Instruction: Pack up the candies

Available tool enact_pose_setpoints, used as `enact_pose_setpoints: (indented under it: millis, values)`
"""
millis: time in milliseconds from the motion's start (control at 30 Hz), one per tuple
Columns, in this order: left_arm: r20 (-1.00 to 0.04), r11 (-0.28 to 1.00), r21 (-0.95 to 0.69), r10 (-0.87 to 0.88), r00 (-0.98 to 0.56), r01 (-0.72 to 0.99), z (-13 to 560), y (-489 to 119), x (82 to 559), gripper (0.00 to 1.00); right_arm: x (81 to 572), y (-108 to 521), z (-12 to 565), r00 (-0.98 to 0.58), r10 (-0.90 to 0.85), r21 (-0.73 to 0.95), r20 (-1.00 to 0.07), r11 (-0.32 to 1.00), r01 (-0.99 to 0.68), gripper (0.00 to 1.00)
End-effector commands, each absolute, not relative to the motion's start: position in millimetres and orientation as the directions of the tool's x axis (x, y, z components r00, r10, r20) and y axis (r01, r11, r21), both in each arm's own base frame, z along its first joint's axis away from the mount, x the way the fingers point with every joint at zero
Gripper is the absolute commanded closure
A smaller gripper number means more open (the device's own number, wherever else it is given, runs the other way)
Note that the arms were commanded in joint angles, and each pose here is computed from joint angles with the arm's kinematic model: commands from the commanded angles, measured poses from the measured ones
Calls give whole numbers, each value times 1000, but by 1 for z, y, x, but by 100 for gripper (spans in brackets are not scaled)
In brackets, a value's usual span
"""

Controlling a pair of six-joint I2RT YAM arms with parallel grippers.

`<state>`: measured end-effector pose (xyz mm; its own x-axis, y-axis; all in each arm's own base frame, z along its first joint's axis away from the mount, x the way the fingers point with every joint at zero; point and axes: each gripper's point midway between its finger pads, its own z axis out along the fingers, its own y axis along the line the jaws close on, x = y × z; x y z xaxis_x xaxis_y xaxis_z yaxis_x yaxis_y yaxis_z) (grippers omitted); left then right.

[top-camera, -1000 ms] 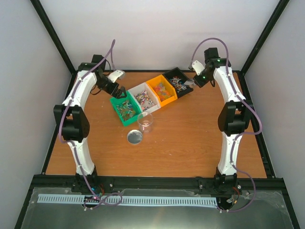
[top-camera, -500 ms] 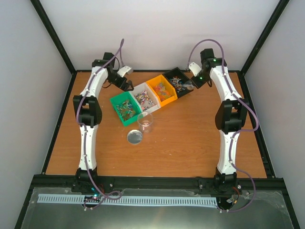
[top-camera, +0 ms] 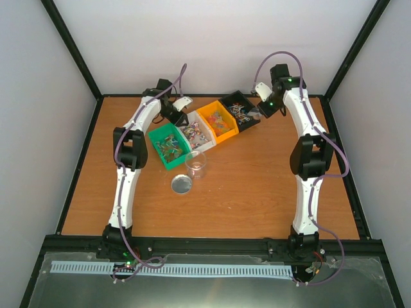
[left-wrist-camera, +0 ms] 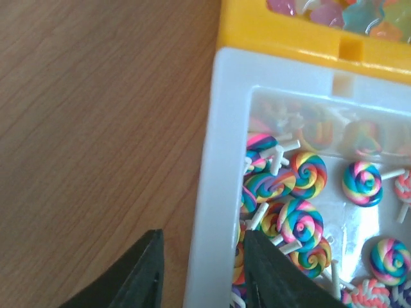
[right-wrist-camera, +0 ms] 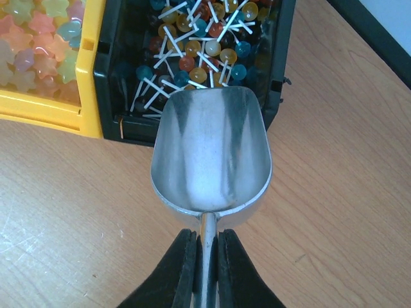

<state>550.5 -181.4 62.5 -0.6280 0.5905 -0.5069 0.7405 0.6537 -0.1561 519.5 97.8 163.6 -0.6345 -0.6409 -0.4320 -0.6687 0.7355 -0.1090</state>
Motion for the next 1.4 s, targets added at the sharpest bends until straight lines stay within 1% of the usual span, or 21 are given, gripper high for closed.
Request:
enact_pose_setpoints:
  millis: [0,67,167,367,667,833,1033,1167,1367]
  values:
    - [-535,628,-81,628,-566,774,78,-174,560,71,517,103,171,-631,-646,-114,-429,732,-672,97]
    - [-520,613,-75,649,-555,786,78,-172,553,82,515,105,173,-626,-654,-119,-425,726,-678,97]
    - [-506,580,-69,681,-530,812,79,-169,539,89,511,111,174,-608,-679,-133,-411,705,-697,97]
    - [-482,547,-29,726,-491,837,83,-160,519,94,501,119,173,-595,-710,-149,-376,680,-718,97]
    - [-455,490,-9,774,-440,871,82,-146,502,98,490,134,164,-566,-752,-150,-338,636,-757,97]
    - [-453,461,13,794,-406,887,82,-143,491,99,482,150,159,-533,-798,-195,-283,591,-782,97]
    - [-460,485,4,777,-429,874,83,-144,488,99,475,153,155,-567,-791,-215,-230,610,-763,97]
    - [-460,495,12,774,-435,869,85,-143,487,99,466,159,147,-587,-786,-195,-194,617,-762,97]
    - [-460,495,13,774,-435,869,85,-145,486,99,470,163,124,-612,-773,-155,-168,634,-758,97]
